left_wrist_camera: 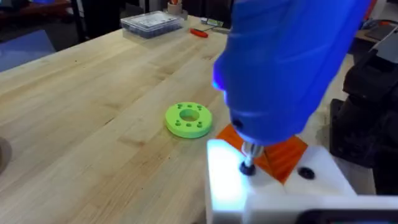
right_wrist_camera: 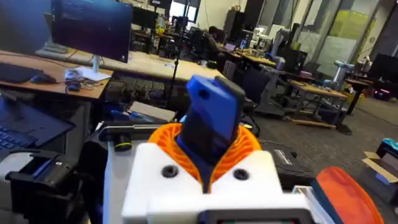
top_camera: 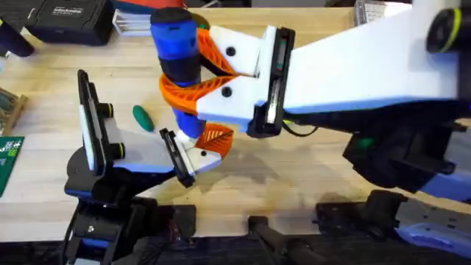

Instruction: Pick up the gripper from the table and insert it into the empty holder that is missing its gripper. Then pick up a screw, insert it into the mounting hole, and use the screwdriver to tighten it. Finally, clean up the table by picking up the vegetable and placing it into the bucket.

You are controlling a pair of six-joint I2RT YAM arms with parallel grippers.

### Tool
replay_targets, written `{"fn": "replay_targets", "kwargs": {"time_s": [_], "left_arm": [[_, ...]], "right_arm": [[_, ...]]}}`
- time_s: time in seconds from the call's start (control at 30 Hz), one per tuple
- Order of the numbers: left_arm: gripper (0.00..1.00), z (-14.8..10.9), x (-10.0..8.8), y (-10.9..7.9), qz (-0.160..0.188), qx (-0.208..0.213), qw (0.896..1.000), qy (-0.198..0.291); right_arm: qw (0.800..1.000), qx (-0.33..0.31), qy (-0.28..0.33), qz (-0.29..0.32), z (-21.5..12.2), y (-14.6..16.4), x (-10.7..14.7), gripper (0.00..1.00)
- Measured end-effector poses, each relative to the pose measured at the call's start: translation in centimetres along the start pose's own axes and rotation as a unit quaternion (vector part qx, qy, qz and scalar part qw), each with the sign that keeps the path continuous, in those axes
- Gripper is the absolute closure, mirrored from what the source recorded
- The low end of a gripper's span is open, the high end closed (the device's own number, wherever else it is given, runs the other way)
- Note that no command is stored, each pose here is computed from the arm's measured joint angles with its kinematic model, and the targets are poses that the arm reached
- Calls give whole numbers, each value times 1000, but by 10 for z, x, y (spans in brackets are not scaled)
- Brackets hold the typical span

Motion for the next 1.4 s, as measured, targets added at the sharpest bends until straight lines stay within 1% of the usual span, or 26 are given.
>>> {"fn": "replay_targets", "kwargs": {"time_s": [0.2,0.43,1.07,1.2,1.4], "left_arm": [[996,0,0,0,0,0,1000,0],[996,0,0,0,0,0,1000,0],[996,0,0,0,0,0,1000,0],[996,0,0,0,0,0,1000,0],[996,0,0,0,0,0,1000,0]], "right_arm": [[1000,0,-5,-6,0,0,-2,974],[999,3,-30,-22,0,-1,-13,974],[1000,1,-10,-2,0,-1,-5,974],[1000,0,4,8,-1,0,1,974],[1000,0,5,8,-2,0,0,974]]}}
Point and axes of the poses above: each hand's point on the last joint's axis, 136 mm out from that joint toward the fingers, its own z axis out along the fingers, its own y axis along the line the jaws close on, x = y × z, the point moved 3 cm from there along -z, back along the fingers, and after that the axes turned 1 degree about z, right-handed, at the moved point
